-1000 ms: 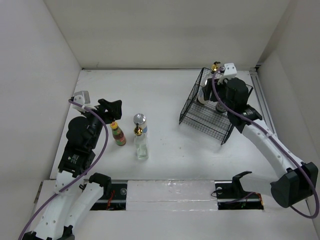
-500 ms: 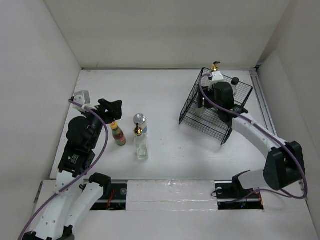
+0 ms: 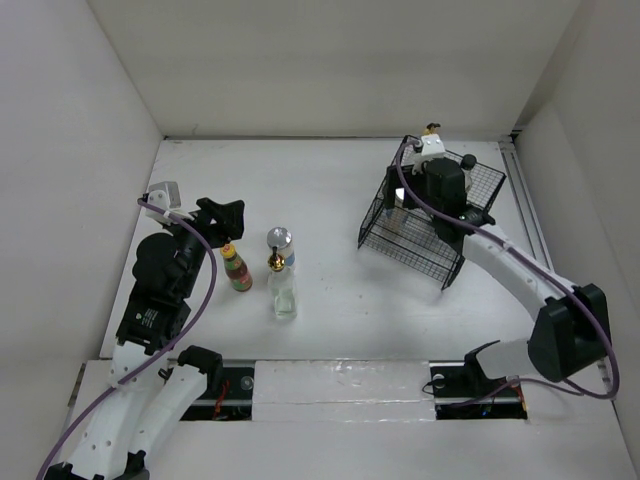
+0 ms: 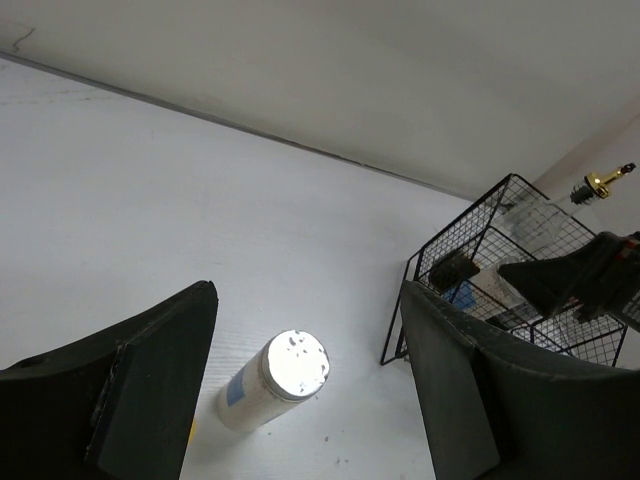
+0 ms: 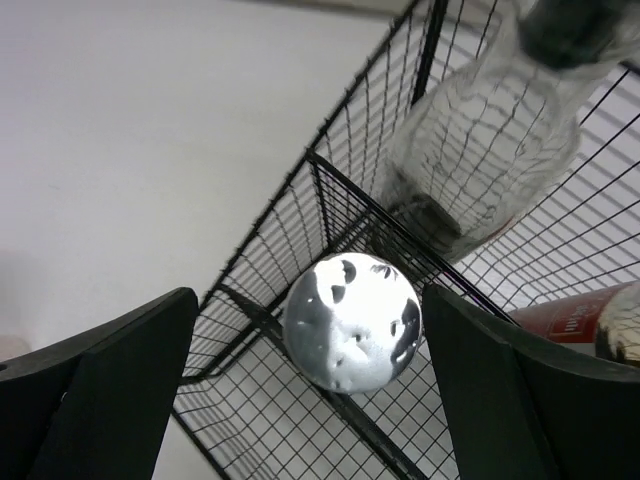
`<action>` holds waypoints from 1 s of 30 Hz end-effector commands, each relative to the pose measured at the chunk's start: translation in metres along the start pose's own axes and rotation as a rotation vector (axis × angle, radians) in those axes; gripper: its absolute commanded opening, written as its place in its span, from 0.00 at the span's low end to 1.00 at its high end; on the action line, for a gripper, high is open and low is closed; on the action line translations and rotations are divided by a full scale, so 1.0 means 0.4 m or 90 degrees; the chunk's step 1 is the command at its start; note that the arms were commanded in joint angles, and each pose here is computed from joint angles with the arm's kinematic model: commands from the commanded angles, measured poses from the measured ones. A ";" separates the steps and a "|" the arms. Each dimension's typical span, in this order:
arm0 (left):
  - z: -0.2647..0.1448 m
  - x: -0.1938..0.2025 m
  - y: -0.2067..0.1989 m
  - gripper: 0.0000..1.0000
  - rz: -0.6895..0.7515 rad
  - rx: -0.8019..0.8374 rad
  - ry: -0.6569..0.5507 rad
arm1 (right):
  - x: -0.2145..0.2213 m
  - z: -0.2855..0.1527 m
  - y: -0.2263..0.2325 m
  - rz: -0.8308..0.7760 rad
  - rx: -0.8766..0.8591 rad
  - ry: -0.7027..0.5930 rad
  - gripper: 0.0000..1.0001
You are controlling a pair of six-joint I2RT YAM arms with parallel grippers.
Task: Organize the condiment bottles
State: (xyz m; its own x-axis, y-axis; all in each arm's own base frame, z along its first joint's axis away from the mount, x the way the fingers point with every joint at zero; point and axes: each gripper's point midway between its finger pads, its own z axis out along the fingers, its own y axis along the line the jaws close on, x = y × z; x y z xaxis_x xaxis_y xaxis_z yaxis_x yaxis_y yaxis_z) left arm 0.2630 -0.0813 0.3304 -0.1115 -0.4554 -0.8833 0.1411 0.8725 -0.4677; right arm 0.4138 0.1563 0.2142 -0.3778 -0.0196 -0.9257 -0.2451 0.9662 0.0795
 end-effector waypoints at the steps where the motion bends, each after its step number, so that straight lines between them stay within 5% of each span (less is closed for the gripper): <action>1: 0.003 -0.017 -0.011 0.70 0.003 0.014 -0.016 | -0.214 -0.119 0.041 -0.005 -0.018 -0.156 0.99; 7: 0.005 -0.022 -0.001 0.70 0.003 0.002 -0.022 | -0.215 -0.230 0.237 -0.089 -0.206 -0.187 0.99; 10: 0.005 -0.025 0.003 0.70 -0.003 -0.005 -0.026 | -0.167 -0.311 0.407 -0.147 -0.397 -0.179 0.85; 11: 0.005 -0.025 0.003 0.70 -0.003 -0.005 -0.026 | -0.140 -0.330 0.445 -0.162 -0.442 -0.170 0.68; 12: 0.006 -0.029 0.010 0.70 -0.003 -0.012 -0.030 | -0.118 -0.350 0.479 -0.187 -0.482 -0.168 0.66; 14: 0.007 -0.032 0.017 0.70 -0.003 -0.018 -0.033 | -0.068 -0.416 0.564 -0.226 -0.576 -0.153 0.67; 20: 0.006 -0.030 0.013 0.69 -0.003 -0.013 -0.030 | 0.032 -0.471 0.718 -0.298 -0.693 -0.112 0.91; 30: 0.006 -0.030 0.013 0.69 -0.003 -0.013 -0.030 | 0.045 -0.393 0.827 -0.285 -0.688 -0.136 0.92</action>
State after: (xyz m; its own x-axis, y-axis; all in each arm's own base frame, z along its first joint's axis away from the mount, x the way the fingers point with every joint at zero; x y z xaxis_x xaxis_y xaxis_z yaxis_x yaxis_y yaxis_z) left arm 0.2658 -0.0713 0.3306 -0.0924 -0.4598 -0.8832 0.1056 0.8775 -0.4679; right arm 0.1727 0.4145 0.2302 -0.0173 -0.3083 -0.9511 -0.9892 0.1436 -0.0285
